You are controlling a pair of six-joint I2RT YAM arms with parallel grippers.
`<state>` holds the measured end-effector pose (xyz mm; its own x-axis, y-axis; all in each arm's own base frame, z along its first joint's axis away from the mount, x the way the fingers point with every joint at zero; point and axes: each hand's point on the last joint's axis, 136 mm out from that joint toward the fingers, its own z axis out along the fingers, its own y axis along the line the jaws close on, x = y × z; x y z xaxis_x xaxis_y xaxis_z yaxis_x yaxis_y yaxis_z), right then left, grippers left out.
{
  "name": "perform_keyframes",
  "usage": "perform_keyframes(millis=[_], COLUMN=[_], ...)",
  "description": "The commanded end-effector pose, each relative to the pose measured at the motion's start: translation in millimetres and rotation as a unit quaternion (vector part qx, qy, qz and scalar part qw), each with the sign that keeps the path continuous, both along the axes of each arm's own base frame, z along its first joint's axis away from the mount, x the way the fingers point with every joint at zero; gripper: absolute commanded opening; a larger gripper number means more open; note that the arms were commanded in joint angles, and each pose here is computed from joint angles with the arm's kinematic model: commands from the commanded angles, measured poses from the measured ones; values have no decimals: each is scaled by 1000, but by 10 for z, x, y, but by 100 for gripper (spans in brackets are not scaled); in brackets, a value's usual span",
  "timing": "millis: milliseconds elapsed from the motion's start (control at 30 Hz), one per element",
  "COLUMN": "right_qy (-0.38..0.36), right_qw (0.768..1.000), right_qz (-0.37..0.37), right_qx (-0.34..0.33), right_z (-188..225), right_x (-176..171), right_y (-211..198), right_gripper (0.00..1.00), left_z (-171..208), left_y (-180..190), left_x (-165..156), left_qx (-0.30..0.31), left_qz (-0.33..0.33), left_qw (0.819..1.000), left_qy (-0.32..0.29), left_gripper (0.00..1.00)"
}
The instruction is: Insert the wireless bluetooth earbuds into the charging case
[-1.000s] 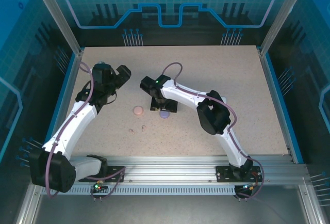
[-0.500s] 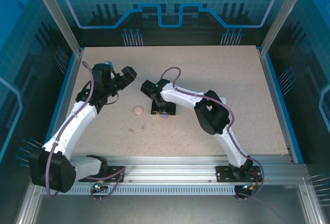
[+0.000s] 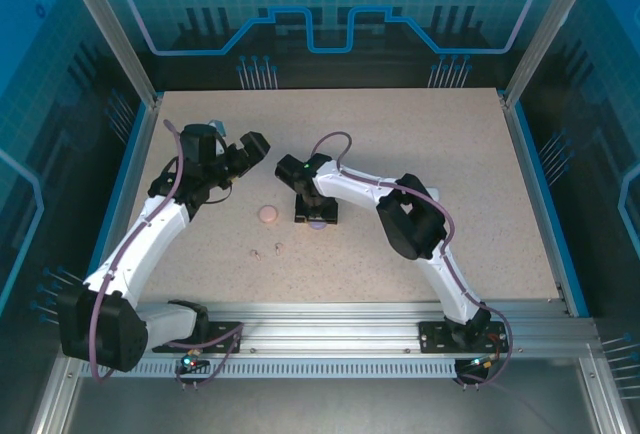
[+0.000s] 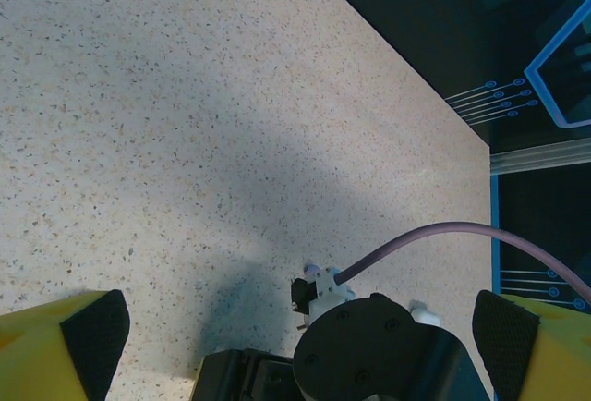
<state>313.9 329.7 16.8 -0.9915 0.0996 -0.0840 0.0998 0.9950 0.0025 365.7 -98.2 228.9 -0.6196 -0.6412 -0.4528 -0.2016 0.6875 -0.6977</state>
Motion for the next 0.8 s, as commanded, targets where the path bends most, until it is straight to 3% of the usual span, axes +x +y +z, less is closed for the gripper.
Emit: perform_keyframes(millis=[0, 267, 500, 767], right_qy=[24, 24, 19, -22], right_qw=[999, 1000, 1000, 998], right_qz=[-2, -1, 10, -29], right_qx=[-27, -16, -6, 51], right_z=[-260, -307, -317, 211], right_x=[4, 104, 112, 265], right_y=[-162, -229, -210, -545], right_gripper=[60, 60, 50, 49], left_z=[-49, -131, -374, -681], left_y=[-19, -53, -8, -270], left_x=[-4, -65, -127, -185], left_qx=[-10, -5, 16, 31], left_qz=[-6, -18, 6, -6], left_qw=[1000, 1000, 999, 998], left_qy=[4, 14, 40, 49], left_gripper=[99, 99, 99, 99])
